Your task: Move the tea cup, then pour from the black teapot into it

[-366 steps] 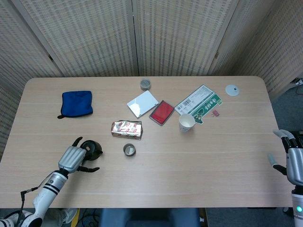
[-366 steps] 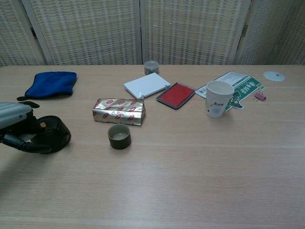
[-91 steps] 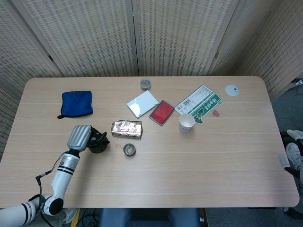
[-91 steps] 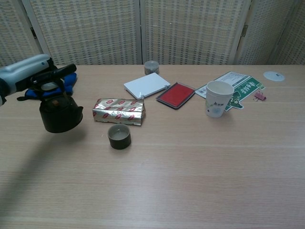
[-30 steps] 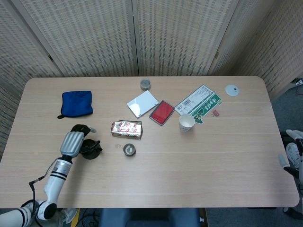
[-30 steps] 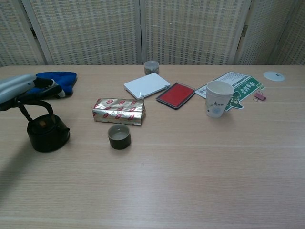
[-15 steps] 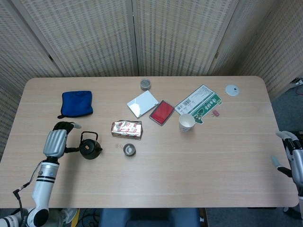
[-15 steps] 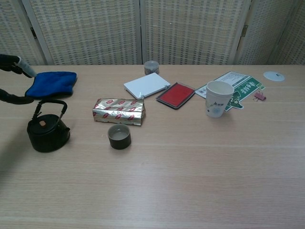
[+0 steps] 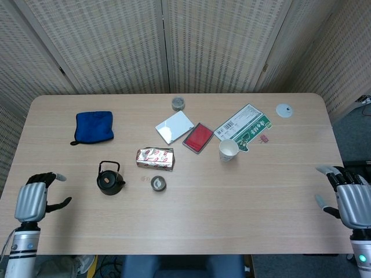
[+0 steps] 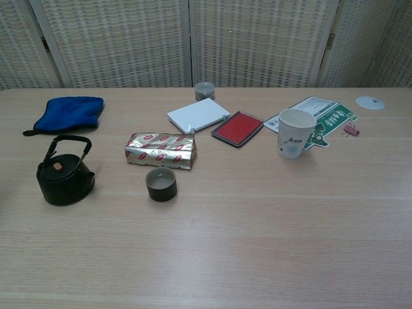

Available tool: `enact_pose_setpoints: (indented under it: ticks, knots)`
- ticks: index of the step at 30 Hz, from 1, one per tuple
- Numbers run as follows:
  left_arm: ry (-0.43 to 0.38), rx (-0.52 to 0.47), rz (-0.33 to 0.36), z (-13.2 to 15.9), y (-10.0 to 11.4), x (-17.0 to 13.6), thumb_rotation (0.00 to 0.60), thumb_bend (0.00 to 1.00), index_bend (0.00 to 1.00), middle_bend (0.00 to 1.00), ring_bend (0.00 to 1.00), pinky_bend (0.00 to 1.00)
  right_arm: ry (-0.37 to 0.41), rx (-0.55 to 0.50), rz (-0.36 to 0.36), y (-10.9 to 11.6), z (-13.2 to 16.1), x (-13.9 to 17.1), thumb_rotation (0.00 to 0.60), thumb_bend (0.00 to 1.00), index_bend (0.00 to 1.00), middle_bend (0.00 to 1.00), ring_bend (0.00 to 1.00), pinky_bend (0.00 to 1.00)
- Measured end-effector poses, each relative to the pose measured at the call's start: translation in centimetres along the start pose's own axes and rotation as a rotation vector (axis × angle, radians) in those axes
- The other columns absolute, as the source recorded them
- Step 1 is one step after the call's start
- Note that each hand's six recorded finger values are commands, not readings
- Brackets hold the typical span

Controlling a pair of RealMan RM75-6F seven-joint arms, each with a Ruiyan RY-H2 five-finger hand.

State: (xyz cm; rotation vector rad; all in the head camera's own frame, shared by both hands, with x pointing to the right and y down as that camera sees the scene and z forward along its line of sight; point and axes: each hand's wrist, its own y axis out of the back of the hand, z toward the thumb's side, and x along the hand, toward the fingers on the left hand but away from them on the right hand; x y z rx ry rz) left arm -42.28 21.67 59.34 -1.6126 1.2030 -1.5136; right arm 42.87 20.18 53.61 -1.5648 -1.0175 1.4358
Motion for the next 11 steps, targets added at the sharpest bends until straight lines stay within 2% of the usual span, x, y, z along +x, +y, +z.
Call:
enact_pose_setpoints:
  ticks: [7, 11]
  knots:
    - [0.011, 0.013, -0.001, -0.5, 0.4, -3.2, 0.6, 0.15, 0.43, 0.4, 0.32, 0.26, 0.043, -0.028, 0.016, -0.9, 1.0, 0.2, 0.6, 0.25, 0.25, 0.27, 0.18, 0.25]
    - [0.003, 0.002, -0.008, -0.3, 0.2, -3.9, 0.6, 0.15, 0.43, 0.4, 0.32, 0.26, 0.07, -0.04, 0.021, -1.3, 1.7, 0.3, 0.6, 0.25, 0.25, 0.27, 0.18, 0.25]
